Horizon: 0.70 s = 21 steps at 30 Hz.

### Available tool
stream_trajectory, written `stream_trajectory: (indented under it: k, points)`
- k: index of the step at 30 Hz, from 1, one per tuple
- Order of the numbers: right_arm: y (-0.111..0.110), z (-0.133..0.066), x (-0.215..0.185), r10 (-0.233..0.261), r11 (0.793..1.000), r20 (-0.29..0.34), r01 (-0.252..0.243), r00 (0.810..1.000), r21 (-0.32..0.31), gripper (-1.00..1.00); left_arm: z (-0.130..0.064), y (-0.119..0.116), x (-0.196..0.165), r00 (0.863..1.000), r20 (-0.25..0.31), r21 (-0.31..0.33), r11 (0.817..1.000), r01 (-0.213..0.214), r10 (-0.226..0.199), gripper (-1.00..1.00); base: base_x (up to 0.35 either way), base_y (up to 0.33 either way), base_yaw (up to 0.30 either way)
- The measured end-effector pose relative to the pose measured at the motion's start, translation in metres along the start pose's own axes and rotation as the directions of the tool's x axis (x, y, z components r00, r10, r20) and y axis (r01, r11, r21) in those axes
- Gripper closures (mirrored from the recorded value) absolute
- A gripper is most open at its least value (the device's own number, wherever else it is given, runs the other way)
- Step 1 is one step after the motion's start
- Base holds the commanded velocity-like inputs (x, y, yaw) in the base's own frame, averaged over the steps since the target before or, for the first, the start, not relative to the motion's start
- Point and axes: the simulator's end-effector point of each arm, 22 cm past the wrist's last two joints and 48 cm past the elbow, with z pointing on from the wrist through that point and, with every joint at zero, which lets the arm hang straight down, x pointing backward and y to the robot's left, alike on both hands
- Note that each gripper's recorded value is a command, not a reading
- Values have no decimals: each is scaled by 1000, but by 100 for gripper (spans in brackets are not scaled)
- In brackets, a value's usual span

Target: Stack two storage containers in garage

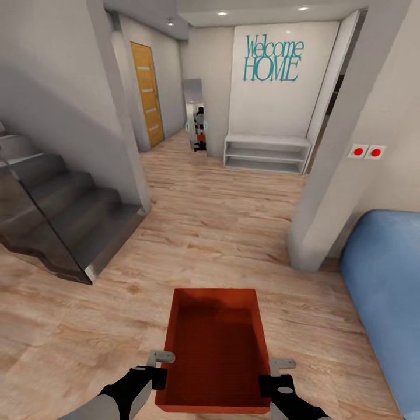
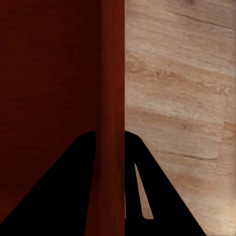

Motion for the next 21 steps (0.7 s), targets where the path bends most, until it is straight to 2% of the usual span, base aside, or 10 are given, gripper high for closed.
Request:
stream_trajectory:
  k: [21]
  points:
    - [-1, 0, 1, 1, 1000, -1, -1, 1000, 3, 100, 0, 0, 0, 1000, 0, 0, 1000, -1, 1, 100, 324, 0, 2]
